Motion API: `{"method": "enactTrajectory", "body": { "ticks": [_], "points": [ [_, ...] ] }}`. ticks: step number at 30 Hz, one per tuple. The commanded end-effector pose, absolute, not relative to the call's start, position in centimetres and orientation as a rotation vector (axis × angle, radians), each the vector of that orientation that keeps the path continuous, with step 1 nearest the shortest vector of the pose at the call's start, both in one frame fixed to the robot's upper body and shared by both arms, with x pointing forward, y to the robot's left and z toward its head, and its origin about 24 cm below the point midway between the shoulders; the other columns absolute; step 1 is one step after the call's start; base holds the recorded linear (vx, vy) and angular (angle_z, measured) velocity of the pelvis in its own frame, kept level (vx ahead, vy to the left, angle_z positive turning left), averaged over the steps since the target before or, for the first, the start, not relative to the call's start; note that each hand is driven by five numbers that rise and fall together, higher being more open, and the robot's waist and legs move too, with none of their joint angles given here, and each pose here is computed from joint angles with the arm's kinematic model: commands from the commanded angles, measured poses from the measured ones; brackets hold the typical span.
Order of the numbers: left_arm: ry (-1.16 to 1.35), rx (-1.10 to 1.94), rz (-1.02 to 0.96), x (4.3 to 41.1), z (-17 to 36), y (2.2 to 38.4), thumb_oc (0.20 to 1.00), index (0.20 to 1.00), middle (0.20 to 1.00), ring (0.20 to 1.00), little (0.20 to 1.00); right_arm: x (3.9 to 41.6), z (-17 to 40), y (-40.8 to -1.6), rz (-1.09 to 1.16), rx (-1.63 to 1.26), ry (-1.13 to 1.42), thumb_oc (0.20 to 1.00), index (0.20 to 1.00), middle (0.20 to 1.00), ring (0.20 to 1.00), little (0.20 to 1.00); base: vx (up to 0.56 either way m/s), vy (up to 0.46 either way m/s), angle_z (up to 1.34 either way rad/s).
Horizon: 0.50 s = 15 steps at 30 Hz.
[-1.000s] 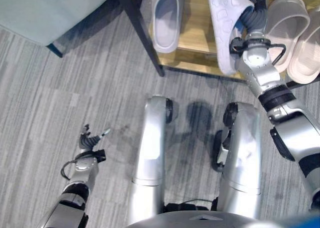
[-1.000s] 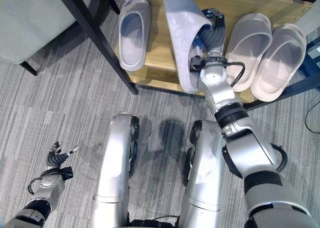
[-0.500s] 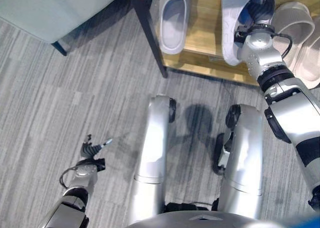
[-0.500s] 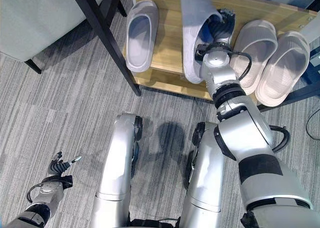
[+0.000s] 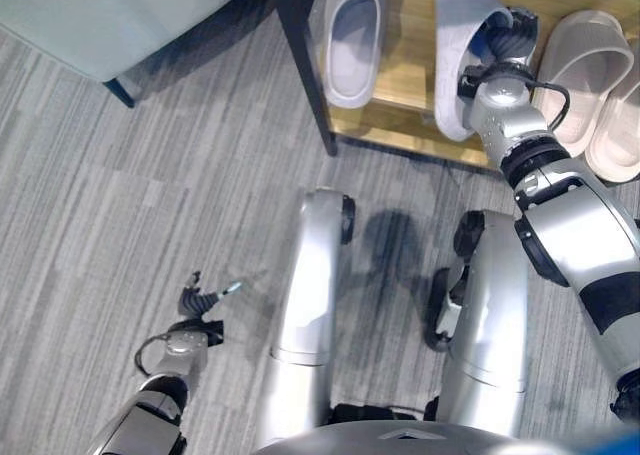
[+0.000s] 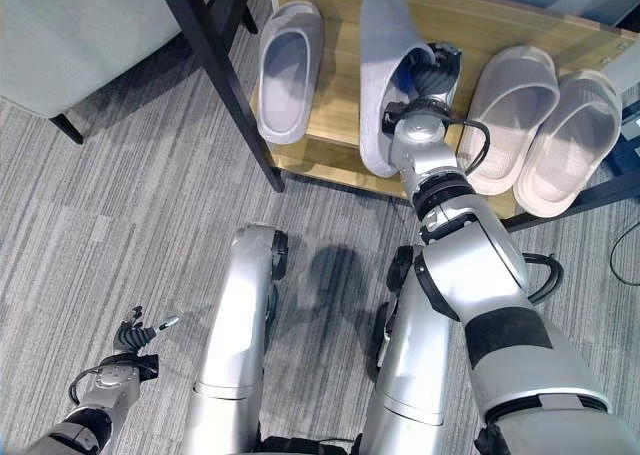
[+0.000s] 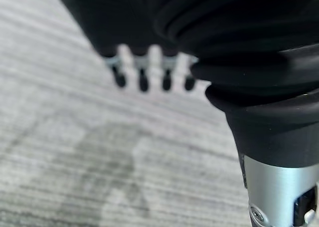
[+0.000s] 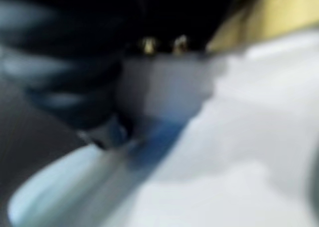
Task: Arrange the slippers neatly on the shoe rack.
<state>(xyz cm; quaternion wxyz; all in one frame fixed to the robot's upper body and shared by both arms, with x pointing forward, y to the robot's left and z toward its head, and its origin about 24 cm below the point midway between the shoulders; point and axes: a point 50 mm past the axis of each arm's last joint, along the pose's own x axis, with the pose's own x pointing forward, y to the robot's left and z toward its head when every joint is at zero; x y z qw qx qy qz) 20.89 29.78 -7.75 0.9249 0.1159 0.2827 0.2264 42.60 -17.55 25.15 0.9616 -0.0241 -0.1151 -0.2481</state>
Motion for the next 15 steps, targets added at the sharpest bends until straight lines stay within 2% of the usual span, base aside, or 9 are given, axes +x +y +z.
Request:
{"method": "enactTrajectory", "body": {
  "ticks": [1,7,14,15],
  "points": [
    [0.602,0.311,0.44,19.7,-8.2,30.1,1.0,1.0,1.0,1.0,1.0,42.1,31.5,-16.0,-0.451,0.068,-0.415,1.0,1.0,1.0,1.0,1.0,0.0,0.0,0.0],
    [0.657,0.333,0.453,19.2,-8.9,30.1,1.0,1.0,1.0,1.0,1.0,42.3,30.9,-16.0,-0.458,0.06,-0.378,1.0,1.0,1.0,1.0,1.0,0.0,0.0,0.0],
    [0.695,0.372,0.374,19.2,-9.6,29.0,1.0,1.0,1.0,1.0,1.0,42.5,29.8,-16.5,-0.486,0.103,-0.321,1.0,1.0,1.0,1.0,1.0,0.0,0.005,0.0],
    [0.713,0.386,0.333,19.2,-9.8,28.6,1.0,1.0,1.0,1.0,1.0,42.5,29.3,-17.0,-0.532,-0.077,-0.294,1.0,1.0,1.0,1.0,1.0,0.0,0.0,0.0]
  ]
}}
